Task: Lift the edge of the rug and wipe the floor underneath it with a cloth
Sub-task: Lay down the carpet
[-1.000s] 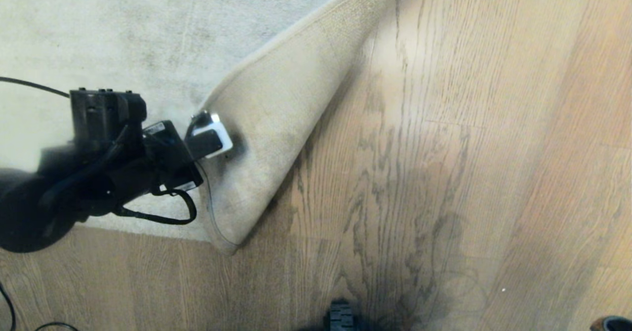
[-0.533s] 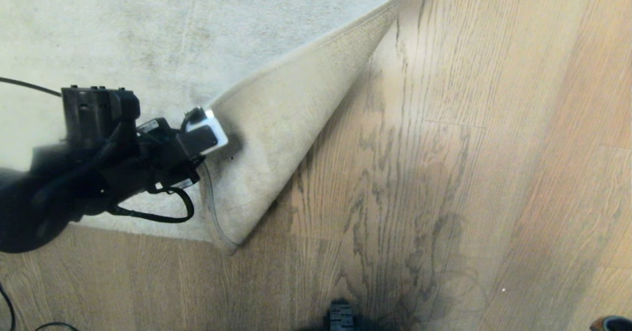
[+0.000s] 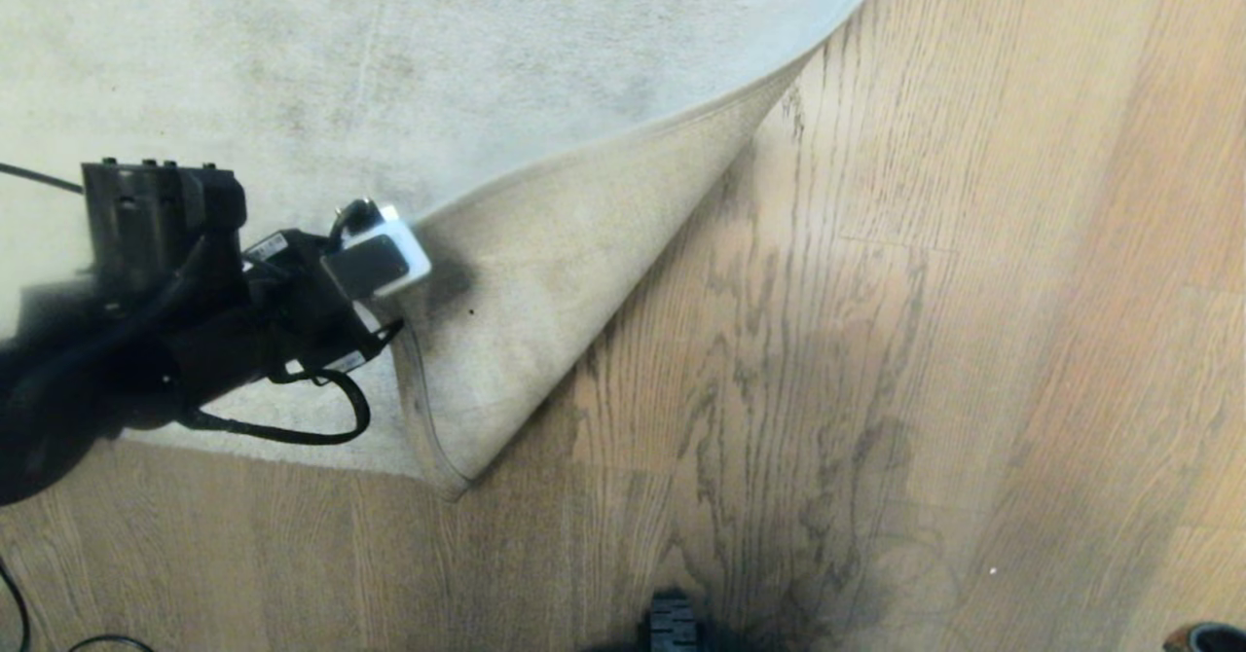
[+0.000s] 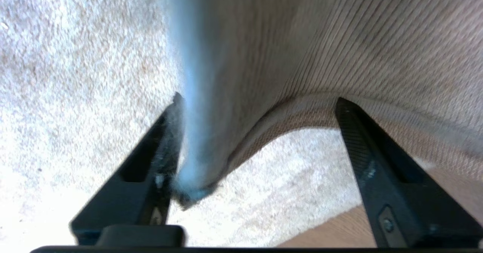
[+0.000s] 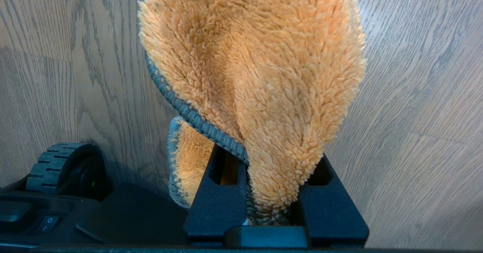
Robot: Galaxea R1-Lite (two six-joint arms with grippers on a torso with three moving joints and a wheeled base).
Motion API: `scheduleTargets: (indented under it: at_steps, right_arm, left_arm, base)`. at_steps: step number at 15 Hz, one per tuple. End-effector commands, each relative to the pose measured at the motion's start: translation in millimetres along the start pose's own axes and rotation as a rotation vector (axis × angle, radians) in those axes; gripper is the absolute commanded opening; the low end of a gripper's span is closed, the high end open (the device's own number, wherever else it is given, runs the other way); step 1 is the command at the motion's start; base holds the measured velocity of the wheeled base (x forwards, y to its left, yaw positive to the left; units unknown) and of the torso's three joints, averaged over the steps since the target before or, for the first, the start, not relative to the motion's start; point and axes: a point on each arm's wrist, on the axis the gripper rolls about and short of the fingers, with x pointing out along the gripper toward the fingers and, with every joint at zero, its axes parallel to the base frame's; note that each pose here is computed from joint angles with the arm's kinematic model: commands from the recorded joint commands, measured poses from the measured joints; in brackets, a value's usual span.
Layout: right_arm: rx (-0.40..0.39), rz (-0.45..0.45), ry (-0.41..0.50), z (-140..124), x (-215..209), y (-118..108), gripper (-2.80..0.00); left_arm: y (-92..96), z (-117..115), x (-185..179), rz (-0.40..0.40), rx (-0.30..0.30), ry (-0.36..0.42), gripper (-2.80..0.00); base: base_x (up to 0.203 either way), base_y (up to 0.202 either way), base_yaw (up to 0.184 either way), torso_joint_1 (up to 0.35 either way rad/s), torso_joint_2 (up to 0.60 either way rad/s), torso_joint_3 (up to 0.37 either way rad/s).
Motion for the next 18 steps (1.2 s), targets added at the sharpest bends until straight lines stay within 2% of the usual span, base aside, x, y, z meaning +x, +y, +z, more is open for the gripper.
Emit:
scheduleTargets:
  at_steps: [1,7,10,18]
  right_arm:
    - [-0.001,0.002,0.002,0,0,0,-2.80]
    - [-0.001,0.002,0.001,0,0,0,-2.80]
    - [-0.001,0.002,0.002,0,0,0,-2.80]
    - [-0.001,0.002,0.002,0,0,0,-2.80]
  left_arm:
    - [7.5,2,-10,0.034,-0.005,-0.018,0.00]
    - [18.0,3,-25,0.086,-0.019,-0.031,0.00]
    - [20.5,2,-33,0.088,-0.039,-0.031,0.00]
    - [22.1,-7,-50,0.087,-0.043,0.000,0.00]
  base:
    - [0.000,0.000,0.000,0.000,0.00,0.000]
    - [0.000,0.000,0.000,0.000,0.00,0.000]
    - [0.000,0.000,0.000,0.000,0.00,0.000]
    - [0.000,0.000,0.000,0.000,0.00,0.000]
